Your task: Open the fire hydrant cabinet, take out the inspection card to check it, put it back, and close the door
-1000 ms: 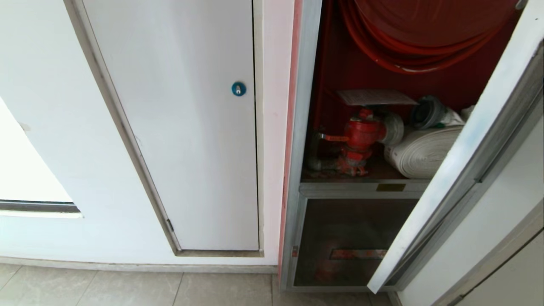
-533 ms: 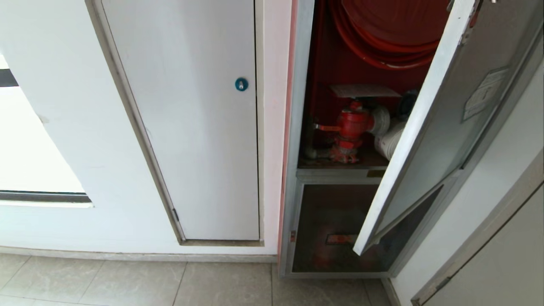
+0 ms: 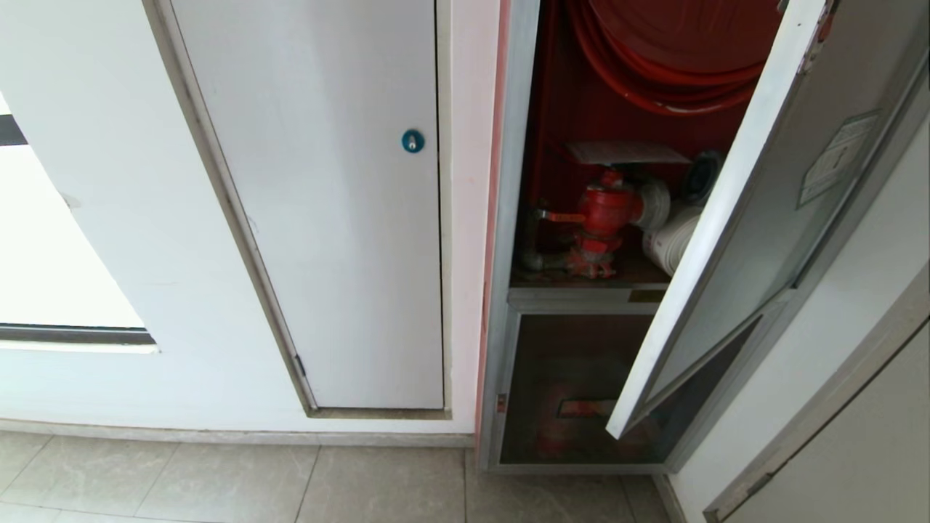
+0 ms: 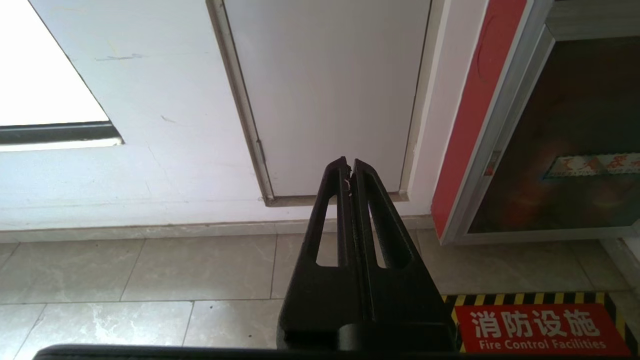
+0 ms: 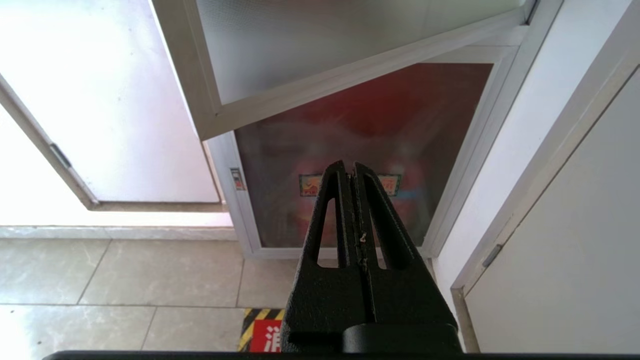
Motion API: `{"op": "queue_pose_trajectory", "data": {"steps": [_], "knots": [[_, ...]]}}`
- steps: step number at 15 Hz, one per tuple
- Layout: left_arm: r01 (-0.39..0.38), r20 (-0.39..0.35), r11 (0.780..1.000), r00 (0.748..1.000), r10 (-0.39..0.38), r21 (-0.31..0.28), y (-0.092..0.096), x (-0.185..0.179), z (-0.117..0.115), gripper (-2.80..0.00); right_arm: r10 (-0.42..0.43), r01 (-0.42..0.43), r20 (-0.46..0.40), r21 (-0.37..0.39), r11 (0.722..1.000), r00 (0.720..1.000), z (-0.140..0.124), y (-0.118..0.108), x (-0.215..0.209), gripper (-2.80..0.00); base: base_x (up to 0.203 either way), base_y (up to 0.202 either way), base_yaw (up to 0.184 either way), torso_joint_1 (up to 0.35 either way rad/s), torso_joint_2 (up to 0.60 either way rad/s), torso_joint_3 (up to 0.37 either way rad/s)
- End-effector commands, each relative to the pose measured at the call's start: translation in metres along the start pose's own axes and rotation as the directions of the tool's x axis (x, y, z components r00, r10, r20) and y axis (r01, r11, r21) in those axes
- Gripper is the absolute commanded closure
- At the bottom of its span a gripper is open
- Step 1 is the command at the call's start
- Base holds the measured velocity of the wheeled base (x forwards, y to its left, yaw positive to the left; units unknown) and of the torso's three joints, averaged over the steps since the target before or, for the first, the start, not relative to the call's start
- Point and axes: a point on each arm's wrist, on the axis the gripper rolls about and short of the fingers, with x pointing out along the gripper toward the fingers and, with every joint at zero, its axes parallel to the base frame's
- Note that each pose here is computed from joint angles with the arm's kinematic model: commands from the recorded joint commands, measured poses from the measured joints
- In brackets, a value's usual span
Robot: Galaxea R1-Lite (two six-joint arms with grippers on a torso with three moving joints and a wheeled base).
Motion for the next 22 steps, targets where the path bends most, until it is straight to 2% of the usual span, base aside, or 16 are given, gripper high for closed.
{"op": "queue_pose_trajectory", "data": {"steps": [1, 22], "knots": [[0.0, -0.001, 1.0, 1.0, 0.0, -0.002, 0.0, 0.0001, 0.0, 0.0, 0.0, 0.0, -0.001, 0.001, 1.0, 1.0, 0.0001, 0.0, 0.0001, 0.0, 0.0, 0.0, 0.0, 0.0, 0.0, 0.0], [0.0, -0.001, 1.0, 1.0, 0.0, -0.002, 0.0, 0.0001, 0.0, 0.0, 0.0, 0.0, -0.001, 0.001, 1.0, 1.0, 0.0001, 0.0, 0.0001, 0.0, 0.0, 0.0, 0.0, 0.0, 0.0, 0.0]]}}
